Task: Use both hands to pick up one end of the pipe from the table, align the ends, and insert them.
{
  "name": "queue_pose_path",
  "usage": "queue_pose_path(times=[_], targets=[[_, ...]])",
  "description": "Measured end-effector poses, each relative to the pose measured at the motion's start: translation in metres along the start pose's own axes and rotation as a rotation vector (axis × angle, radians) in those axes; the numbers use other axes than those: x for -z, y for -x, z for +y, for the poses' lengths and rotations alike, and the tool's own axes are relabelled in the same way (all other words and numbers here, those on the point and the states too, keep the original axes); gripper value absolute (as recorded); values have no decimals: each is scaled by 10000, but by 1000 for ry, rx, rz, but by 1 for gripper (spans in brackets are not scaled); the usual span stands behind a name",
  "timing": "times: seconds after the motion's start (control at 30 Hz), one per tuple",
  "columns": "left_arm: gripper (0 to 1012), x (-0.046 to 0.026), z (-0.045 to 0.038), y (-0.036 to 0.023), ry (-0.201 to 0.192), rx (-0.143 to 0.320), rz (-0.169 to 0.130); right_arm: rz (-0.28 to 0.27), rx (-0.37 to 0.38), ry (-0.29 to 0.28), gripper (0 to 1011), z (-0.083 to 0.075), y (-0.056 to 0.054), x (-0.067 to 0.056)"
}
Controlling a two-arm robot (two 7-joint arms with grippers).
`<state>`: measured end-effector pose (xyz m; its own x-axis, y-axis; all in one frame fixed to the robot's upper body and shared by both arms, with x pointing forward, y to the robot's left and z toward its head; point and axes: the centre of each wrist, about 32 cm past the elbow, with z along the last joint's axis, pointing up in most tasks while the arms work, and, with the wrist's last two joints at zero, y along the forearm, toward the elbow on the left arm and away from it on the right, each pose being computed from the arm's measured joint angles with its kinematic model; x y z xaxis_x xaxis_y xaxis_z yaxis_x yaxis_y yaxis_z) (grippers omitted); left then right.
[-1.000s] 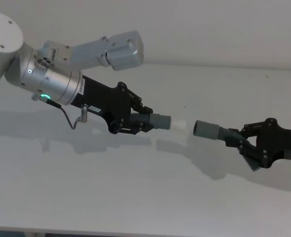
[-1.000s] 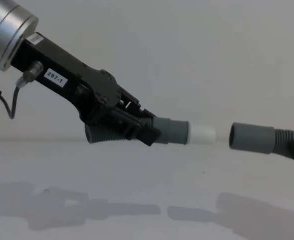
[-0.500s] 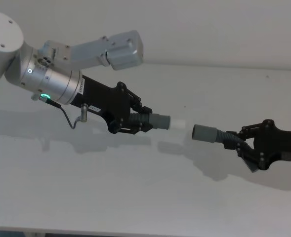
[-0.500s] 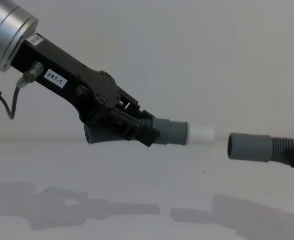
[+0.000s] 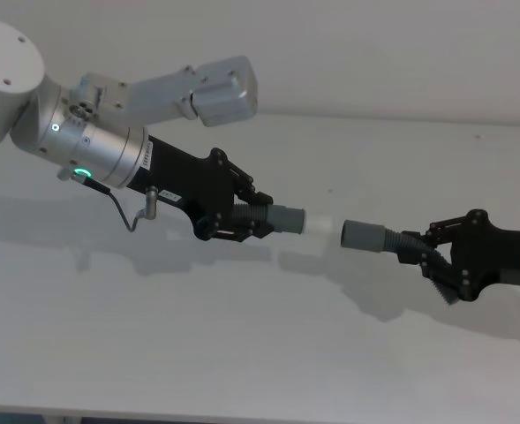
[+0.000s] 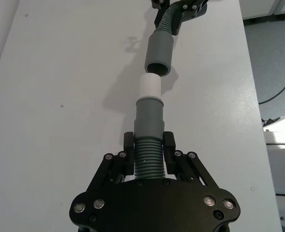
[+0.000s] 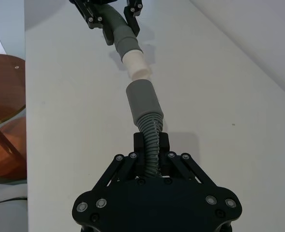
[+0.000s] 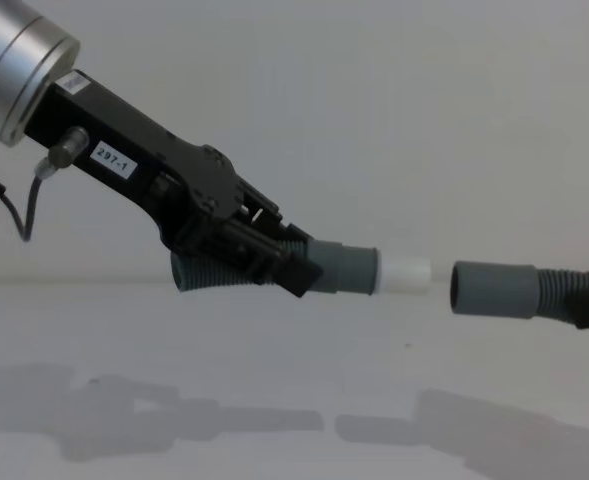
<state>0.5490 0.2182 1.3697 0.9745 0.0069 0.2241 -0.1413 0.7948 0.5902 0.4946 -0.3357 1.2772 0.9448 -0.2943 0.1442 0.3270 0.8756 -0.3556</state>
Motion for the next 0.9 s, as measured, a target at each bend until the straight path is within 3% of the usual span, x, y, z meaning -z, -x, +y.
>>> queue_pose_path(times=[0.9], targets=[[342,-68,-53,-18,14,10,3,5,4,-22,162,11,15,-12]])
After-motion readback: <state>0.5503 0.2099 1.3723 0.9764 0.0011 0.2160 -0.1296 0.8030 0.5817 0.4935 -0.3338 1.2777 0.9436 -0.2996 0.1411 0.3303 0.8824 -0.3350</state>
